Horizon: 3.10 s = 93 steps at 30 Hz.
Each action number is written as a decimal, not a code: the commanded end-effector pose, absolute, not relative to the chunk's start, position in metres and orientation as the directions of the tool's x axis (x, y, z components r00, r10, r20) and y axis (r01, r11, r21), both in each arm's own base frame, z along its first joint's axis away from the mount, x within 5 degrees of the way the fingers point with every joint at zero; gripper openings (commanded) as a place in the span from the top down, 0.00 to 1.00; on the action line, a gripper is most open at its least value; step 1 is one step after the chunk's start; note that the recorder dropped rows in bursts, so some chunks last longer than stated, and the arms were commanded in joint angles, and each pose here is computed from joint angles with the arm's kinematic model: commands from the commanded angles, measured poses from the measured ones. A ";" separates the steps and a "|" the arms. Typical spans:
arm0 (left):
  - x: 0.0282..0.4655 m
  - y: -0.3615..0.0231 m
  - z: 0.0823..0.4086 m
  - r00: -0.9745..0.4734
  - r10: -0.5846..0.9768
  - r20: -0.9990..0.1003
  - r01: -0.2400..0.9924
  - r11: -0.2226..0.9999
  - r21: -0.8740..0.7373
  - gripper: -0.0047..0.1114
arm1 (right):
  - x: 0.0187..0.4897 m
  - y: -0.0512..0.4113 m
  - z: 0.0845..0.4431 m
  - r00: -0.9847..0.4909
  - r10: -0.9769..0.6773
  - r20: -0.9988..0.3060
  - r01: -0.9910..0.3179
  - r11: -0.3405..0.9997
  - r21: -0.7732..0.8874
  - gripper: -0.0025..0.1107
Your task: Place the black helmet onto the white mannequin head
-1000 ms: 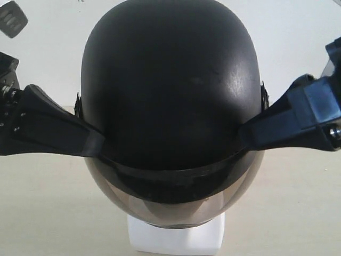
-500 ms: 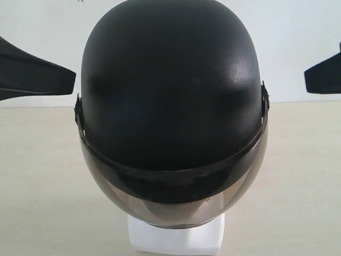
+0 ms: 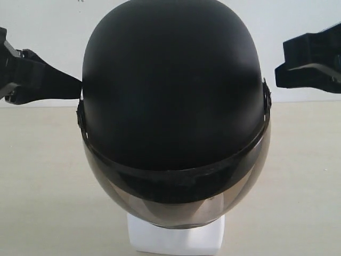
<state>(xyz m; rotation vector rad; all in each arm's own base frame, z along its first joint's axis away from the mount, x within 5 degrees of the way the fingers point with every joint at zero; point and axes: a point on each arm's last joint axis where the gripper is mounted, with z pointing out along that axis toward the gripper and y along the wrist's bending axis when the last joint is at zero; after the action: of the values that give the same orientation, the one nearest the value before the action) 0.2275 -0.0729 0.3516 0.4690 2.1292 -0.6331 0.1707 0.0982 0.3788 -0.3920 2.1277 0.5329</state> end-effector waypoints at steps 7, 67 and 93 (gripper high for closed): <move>0.236 -0.079 0.369 -0.561 0.043 -0.827 0.546 0.770 -0.330 0.92 | 0.184 0.107 0.370 -0.578 -0.092 -0.811 -0.470 0.850 0.239 0.98; 0.207 -0.068 0.390 -0.495 0.128 -0.860 0.593 0.773 -0.226 0.92 | 0.170 0.099 0.377 -0.552 -0.132 -0.823 -0.494 0.847 0.196 0.98; 0.047 -0.049 0.320 -0.454 -0.230 -0.861 0.417 0.799 -0.434 0.92 | 0.071 0.036 0.332 -0.464 -0.196 -0.864 -0.436 0.899 0.030 0.98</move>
<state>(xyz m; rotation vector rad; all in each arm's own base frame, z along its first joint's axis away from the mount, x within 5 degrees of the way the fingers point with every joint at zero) 0.0531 -0.0494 0.3238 0.1922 1.9274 -0.7147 0.0686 0.0308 0.3364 -0.4862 2.1017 0.2263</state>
